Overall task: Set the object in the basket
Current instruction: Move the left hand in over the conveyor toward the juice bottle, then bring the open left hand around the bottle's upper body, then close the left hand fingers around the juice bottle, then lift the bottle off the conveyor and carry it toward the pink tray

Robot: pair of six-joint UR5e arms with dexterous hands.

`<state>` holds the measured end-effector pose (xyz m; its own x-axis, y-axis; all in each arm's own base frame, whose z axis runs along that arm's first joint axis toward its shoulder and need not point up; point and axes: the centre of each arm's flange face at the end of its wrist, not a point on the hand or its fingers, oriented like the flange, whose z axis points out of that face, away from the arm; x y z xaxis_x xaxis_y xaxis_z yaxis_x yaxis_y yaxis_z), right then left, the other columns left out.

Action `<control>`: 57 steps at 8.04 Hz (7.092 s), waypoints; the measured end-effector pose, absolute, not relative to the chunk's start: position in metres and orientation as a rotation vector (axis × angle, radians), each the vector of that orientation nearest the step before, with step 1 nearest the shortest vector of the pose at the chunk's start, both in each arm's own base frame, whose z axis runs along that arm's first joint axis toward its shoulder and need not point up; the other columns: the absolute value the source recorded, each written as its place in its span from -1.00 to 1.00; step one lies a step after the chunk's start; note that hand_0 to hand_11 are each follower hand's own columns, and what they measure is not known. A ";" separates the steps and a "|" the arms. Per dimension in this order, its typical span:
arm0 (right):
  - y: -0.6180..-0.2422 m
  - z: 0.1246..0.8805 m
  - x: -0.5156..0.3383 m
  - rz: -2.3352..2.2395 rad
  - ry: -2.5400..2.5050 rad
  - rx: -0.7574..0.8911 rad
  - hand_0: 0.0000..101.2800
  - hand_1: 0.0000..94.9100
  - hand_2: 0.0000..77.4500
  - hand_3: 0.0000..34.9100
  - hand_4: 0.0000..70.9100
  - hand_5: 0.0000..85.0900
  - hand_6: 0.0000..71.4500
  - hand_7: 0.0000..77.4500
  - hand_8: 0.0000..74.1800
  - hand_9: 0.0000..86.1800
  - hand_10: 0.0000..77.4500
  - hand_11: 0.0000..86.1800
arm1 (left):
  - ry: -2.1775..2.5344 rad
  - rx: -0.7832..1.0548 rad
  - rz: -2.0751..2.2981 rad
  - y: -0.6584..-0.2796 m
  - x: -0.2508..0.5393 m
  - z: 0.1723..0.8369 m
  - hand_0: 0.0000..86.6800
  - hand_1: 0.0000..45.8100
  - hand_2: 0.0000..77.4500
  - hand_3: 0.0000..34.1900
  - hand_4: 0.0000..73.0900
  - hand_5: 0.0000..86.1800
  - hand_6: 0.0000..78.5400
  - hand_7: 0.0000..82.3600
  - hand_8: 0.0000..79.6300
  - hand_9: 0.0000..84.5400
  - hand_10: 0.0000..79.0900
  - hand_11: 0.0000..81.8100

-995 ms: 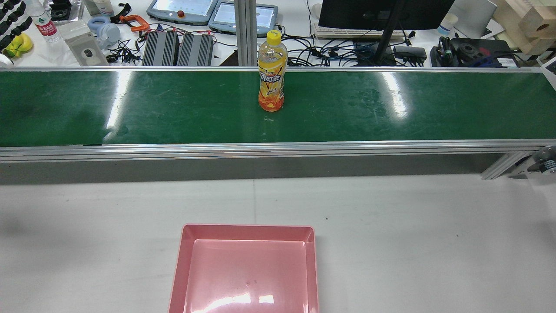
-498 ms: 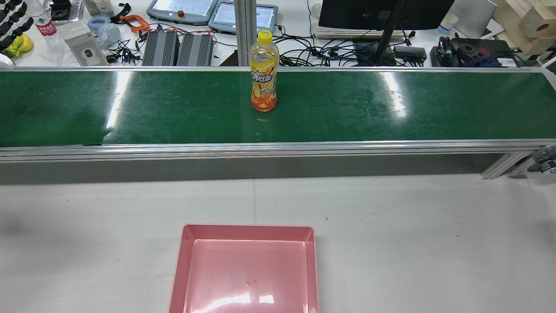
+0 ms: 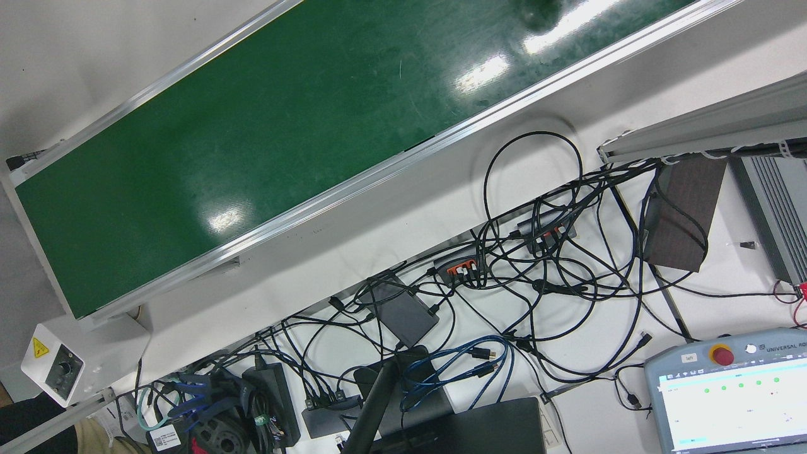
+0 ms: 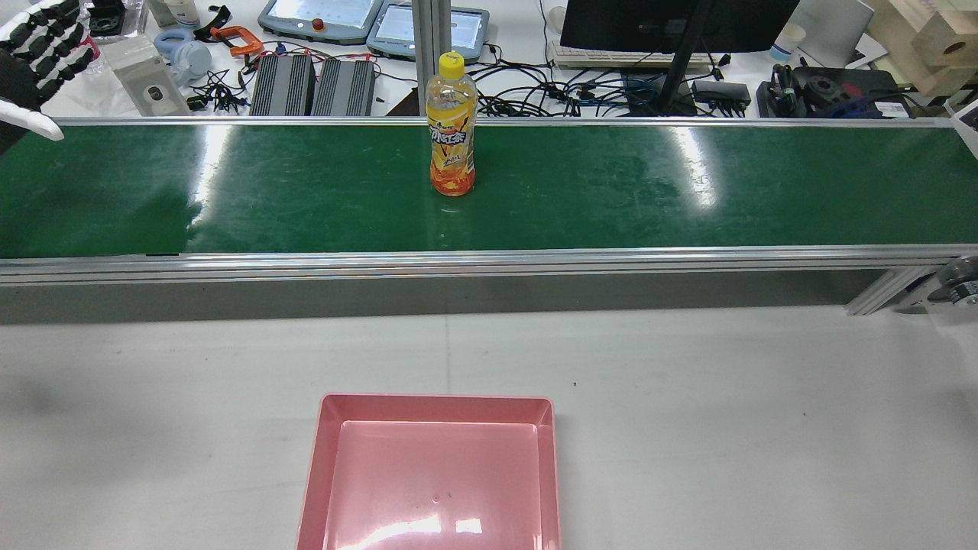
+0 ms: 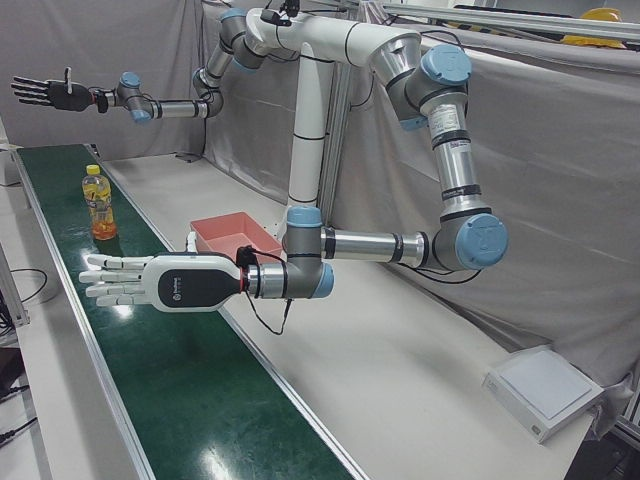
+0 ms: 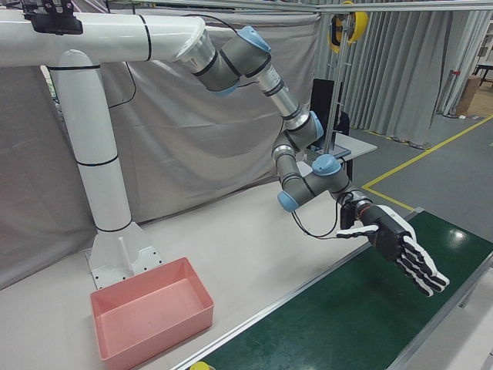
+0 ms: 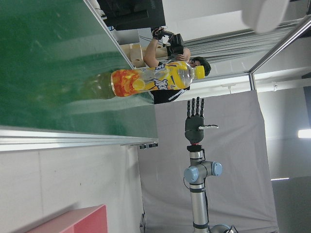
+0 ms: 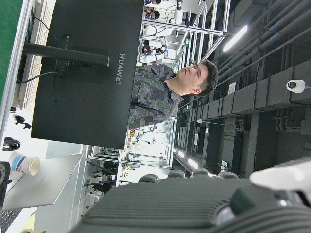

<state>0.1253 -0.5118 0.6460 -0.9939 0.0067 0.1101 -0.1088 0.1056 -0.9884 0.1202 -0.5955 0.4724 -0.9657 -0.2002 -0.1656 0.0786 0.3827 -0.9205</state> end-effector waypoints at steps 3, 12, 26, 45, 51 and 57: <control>-0.512 0.646 0.125 2.042 -2.270 0.105 -1.00 -1.00 -0.99 -1.00 -1.00 -1.00 -1.00 -0.99 -1.00 -1.00 -1.00 -1.00 | 2.365 -0.157 -1.579 -0.594 0.176 0.451 0.58 -0.45 -1.00 -0.98 -0.97 -0.68 -0.99 -0.97 -1.00 -0.99 -0.96 -0.88; -0.511 0.645 0.126 2.041 -2.272 0.106 -0.99 -1.00 -0.99 -1.00 -1.00 -1.00 -1.00 -0.99 -1.00 -1.00 -1.00 -1.00 | 2.388 -0.150 -1.602 -0.574 0.189 0.403 0.65 -0.45 -1.00 -0.98 -0.97 -0.73 -0.99 -0.99 -1.00 -0.99 -0.96 -0.87; -0.511 0.643 0.126 2.037 -2.275 0.105 -1.00 -1.00 -0.99 -1.00 -1.00 -1.00 -1.00 -0.99 -1.00 -1.00 -1.00 -1.00 | 2.390 -0.095 -1.618 -0.610 0.260 0.369 0.57 -0.45 -1.00 -0.98 -0.97 -0.78 -0.99 -0.99 -1.00 -0.99 -0.97 -0.92; -0.511 0.643 0.126 2.037 -2.275 0.106 -1.00 -1.00 -0.99 -1.00 -1.00 -1.00 -1.00 -0.99 -1.00 -1.00 -1.00 -1.00 | 2.393 -0.176 -1.600 -0.610 0.336 0.320 0.77 -0.40 -1.00 -0.99 -0.99 -0.42 -0.99 -0.97 -1.00 -0.99 -0.92 -0.81; -0.511 0.643 0.126 2.037 -2.276 0.106 -1.00 -1.00 -0.99 -1.00 -1.00 -1.00 -1.00 -0.99 -1.00 -1.00 -1.00 -1.00 | 2.436 -0.139 -1.725 -0.604 0.322 0.312 0.84 -0.93 0.30 -1.00 0.43 0.29 0.49 0.46 0.53 0.34 0.43 0.39; -0.511 0.642 0.127 2.034 -2.279 0.108 -1.00 -1.00 -0.99 -1.00 -1.00 -1.00 -1.00 -0.99 -1.00 -1.00 -1.00 -1.00 | 2.475 -0.316 -1.522 -0.571 0.314 0.258 0.64 -0.90 0.31 -1.00 0.43 0.29 0.49 0.46 0.52 0.39 0.43 0.43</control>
<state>0.1268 -0.5105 0.6419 -0.9939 0.0042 0.1101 -0.1090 0.1133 -0.9876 0.3138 -0.5712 0.2576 -0.9531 -0.2938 -0.0725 -0.0679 0.4412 -0.8948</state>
